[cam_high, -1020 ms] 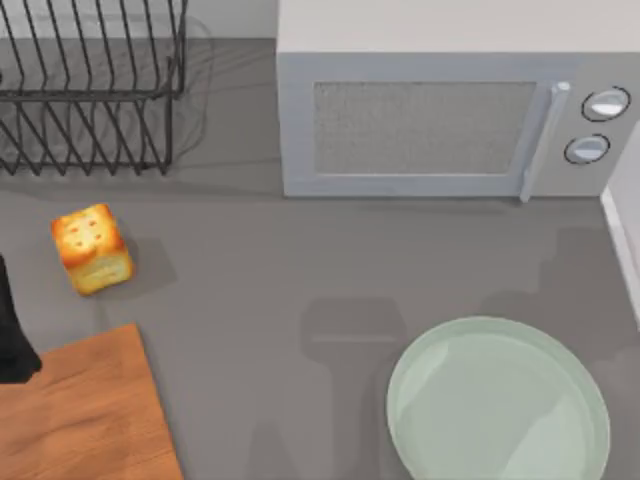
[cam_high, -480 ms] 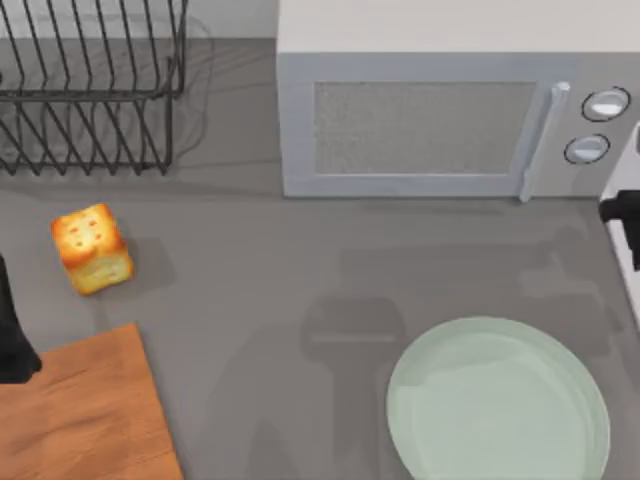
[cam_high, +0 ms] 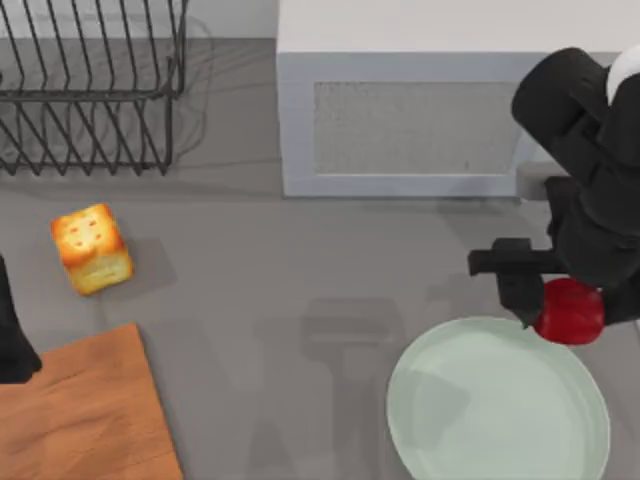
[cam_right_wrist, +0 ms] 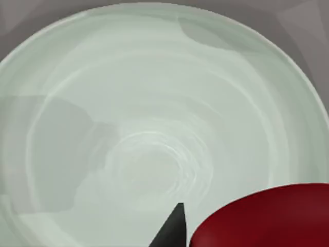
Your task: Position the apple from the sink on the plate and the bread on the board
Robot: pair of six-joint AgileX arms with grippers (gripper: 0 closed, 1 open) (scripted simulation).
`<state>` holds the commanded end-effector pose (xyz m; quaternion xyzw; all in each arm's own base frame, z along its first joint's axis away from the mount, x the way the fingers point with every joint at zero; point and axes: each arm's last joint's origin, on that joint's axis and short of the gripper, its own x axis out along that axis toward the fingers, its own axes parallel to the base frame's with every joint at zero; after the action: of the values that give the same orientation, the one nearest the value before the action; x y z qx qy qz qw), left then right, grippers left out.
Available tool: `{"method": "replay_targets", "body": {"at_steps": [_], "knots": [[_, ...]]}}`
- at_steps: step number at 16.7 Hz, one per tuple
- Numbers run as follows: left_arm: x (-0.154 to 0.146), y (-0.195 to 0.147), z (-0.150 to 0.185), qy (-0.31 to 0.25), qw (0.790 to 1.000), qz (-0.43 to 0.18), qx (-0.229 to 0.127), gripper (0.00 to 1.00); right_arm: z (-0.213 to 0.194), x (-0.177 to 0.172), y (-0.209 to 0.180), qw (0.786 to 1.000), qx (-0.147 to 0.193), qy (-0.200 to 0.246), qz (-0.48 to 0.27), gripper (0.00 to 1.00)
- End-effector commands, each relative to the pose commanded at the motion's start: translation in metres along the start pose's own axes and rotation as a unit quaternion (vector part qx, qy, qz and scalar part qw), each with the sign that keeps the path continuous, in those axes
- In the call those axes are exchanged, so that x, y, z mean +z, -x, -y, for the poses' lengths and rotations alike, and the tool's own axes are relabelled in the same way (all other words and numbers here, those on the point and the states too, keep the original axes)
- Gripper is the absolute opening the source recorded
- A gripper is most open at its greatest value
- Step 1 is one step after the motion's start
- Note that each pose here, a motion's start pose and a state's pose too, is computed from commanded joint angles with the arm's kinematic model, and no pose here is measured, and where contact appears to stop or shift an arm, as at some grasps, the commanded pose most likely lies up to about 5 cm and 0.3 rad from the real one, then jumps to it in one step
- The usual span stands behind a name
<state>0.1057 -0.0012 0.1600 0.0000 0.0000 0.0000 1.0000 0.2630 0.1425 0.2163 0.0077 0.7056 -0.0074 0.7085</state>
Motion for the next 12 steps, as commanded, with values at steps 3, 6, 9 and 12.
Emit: {"method": "replay_targets", "body": {"at_steps": [3,6,9,12], "knots": [[0.0,0.0,0.0,0.0,1.0,0.0,0.0,1.0,-0.026,-0.025,0.009,1.0,0.0,0.003,-0.002,0.0],[0.0,0.0,0.0,0.0,1.0,0.0,0.0,1.0,-0.039,-0.039,0.014,1.0,0.0,0.006,-0.002,0.0],[0.0,0.0,0.0,0.0,1.0,0.0,0.0,1.0,-0.04,-0.04,0.014,1.0,0.0,0.006,-0.002,0.0],[0.0,0.0,0.0,0.0,1.0,0.0,0.0,1.0,-0.04,-0.04,0.014,1.0,0.0,0.006,-0.002,0.08]]}}
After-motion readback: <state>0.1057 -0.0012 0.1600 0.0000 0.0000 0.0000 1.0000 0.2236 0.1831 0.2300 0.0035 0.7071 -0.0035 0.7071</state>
